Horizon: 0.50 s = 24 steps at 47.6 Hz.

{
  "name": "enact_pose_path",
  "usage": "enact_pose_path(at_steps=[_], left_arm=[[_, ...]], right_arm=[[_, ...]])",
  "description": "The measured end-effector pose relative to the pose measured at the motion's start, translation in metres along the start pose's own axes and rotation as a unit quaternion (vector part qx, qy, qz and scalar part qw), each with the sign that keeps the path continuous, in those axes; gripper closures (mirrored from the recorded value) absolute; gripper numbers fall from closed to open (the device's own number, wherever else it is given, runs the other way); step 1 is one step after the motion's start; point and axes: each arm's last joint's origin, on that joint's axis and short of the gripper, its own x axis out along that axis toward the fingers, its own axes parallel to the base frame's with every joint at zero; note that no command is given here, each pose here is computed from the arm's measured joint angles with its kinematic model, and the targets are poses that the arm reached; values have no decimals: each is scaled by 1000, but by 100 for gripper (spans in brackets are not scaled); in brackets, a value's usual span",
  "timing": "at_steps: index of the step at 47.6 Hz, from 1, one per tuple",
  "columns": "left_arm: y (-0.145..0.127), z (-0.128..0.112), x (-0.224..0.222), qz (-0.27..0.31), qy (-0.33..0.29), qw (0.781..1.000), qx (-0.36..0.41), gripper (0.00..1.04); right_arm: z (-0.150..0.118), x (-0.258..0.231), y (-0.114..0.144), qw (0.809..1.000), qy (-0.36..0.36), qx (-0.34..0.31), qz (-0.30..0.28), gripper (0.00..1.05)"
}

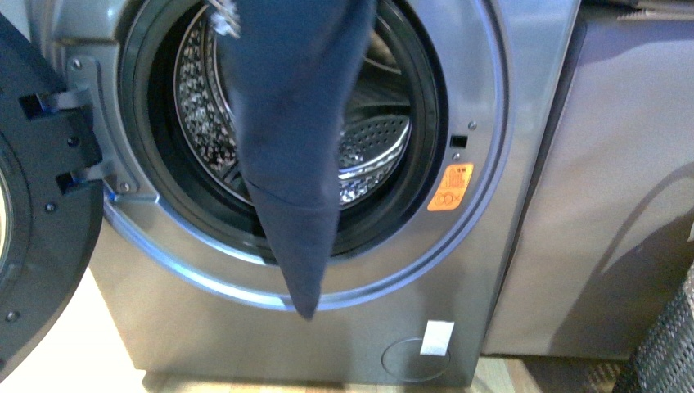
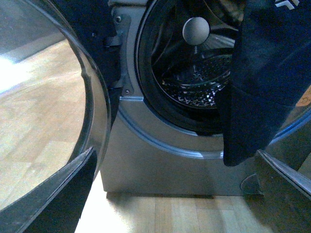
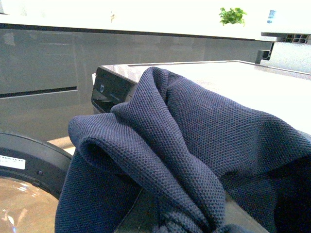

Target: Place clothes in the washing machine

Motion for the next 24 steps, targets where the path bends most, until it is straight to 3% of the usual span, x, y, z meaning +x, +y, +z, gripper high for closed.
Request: enact_pose_path(at_steps=[24], left_arm=[[0, 0, 0, 0, 0, 1000, 0, 7]], right_arm=[[0, -1, -2, 1000, 1, -2, -2, 93]])
